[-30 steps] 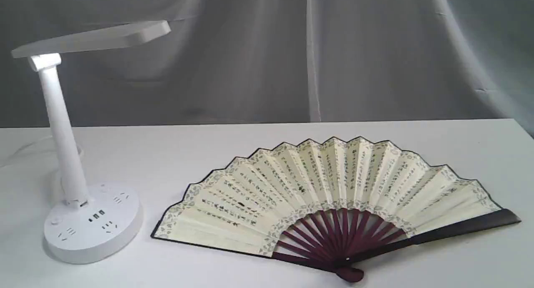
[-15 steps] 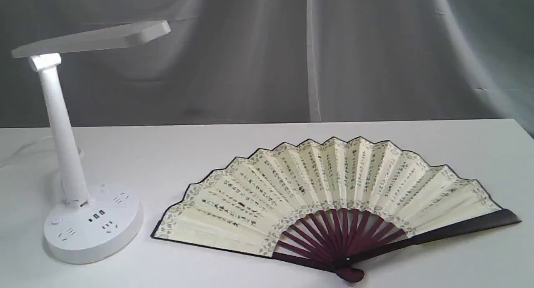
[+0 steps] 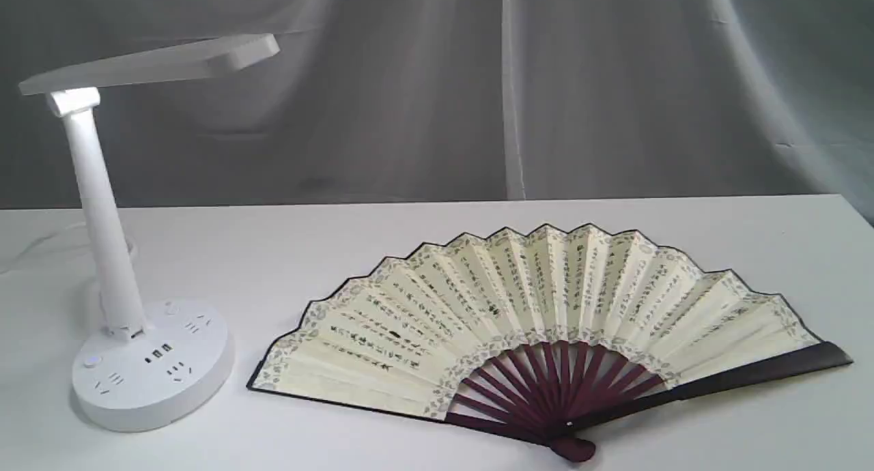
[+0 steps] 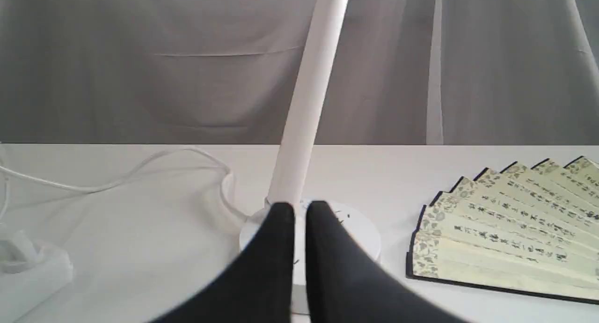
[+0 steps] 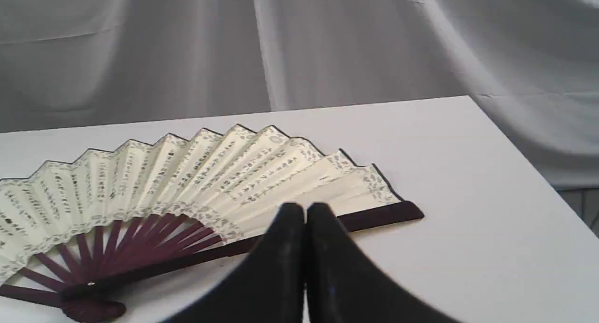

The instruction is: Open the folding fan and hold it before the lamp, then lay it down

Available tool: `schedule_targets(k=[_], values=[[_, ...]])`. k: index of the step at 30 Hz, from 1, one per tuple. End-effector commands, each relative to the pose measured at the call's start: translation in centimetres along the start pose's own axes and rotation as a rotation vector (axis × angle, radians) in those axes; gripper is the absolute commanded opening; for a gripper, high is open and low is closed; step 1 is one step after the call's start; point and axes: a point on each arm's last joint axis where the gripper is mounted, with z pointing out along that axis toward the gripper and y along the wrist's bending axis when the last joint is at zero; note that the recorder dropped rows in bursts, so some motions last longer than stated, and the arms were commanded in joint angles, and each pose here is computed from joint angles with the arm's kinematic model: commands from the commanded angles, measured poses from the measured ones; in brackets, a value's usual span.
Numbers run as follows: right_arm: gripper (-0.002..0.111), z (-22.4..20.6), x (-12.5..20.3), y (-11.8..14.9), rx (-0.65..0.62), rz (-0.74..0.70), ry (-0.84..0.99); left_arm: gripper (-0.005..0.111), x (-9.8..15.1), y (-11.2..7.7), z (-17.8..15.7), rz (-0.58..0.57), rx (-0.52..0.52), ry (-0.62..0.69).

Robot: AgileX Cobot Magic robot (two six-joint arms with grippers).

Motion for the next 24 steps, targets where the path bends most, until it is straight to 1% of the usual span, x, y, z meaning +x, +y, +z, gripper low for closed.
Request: schedule_targets(k=[1, 24], values=[[0.0, -0.01, 0.14, -0.22, 0.034, -0.022, 0.004, 0.004, 0.13, 0.01, 0.0, -0.009, -0.002, 0.003], [0.0, -0.01, 0.14, -0.21, 0.034, -0.014, 0.004, 0.004, 0.13, 0.01, 0.0, -0.009, -0.002, 0.003]])
